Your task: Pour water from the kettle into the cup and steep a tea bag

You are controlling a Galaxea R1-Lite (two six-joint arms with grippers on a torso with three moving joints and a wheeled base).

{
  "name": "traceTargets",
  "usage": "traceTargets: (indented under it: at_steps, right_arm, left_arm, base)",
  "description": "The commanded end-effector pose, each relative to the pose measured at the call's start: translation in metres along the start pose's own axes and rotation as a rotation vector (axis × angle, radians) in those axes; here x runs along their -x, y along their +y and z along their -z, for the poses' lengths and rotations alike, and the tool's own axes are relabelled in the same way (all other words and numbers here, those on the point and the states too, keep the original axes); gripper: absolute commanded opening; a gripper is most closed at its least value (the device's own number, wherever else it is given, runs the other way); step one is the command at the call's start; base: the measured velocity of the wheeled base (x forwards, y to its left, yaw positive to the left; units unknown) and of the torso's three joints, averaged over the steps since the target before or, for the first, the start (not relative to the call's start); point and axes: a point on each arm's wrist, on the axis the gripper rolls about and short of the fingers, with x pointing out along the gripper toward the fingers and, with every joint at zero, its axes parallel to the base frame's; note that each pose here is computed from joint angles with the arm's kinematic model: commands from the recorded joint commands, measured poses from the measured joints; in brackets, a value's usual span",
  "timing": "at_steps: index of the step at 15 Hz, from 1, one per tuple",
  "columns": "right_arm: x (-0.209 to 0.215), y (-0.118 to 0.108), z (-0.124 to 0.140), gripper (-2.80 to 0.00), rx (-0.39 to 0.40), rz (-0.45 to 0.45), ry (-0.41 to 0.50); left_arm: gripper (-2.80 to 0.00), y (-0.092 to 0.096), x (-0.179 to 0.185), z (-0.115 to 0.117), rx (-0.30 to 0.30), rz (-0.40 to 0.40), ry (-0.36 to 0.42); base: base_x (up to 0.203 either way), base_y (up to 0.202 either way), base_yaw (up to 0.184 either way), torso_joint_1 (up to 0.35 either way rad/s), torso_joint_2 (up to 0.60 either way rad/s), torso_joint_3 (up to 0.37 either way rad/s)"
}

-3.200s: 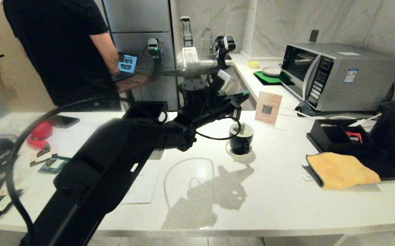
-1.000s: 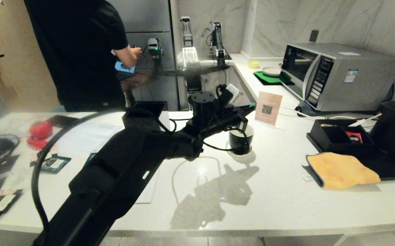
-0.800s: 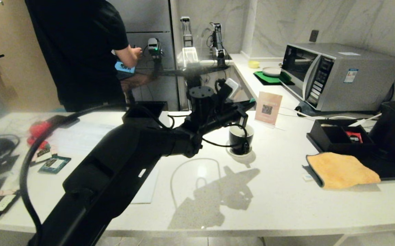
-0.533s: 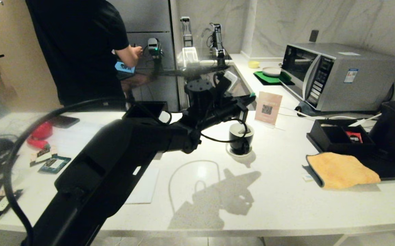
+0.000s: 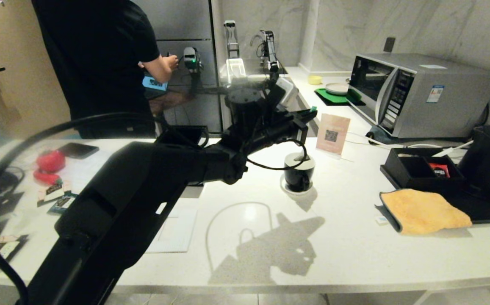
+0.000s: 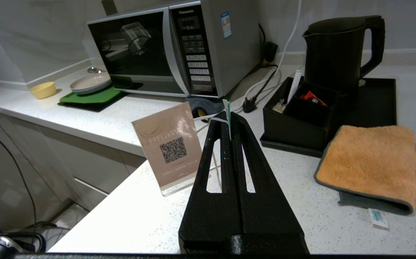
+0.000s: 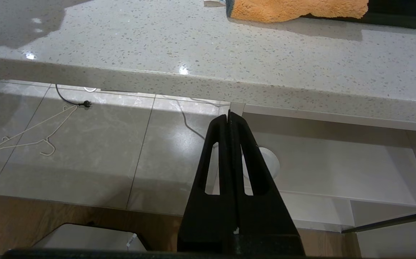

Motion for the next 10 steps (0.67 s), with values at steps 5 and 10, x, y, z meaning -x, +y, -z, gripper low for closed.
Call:
traceTargets:
  at_steps: [5,10]
  right_arm:
    - [0.000,0.000,0.000,-2.80,0.001,0.000,0.001]
    - [0.000,0.000,0.000,-2.80,0.001,-0.001,0.001]
  left_arm:
    - [-2.80,-0.003,-0.002,0.008,0.002,-0.015,0.013]
    - [-2.80,-0.007,-0.005,0.031,0.015,-0.005,0.049]
  base:
    - [0.000,0.000,0.000,0.000,0.00,0.000]
    - [0.000,0.000,0.000,0.000,0.00,0.000]
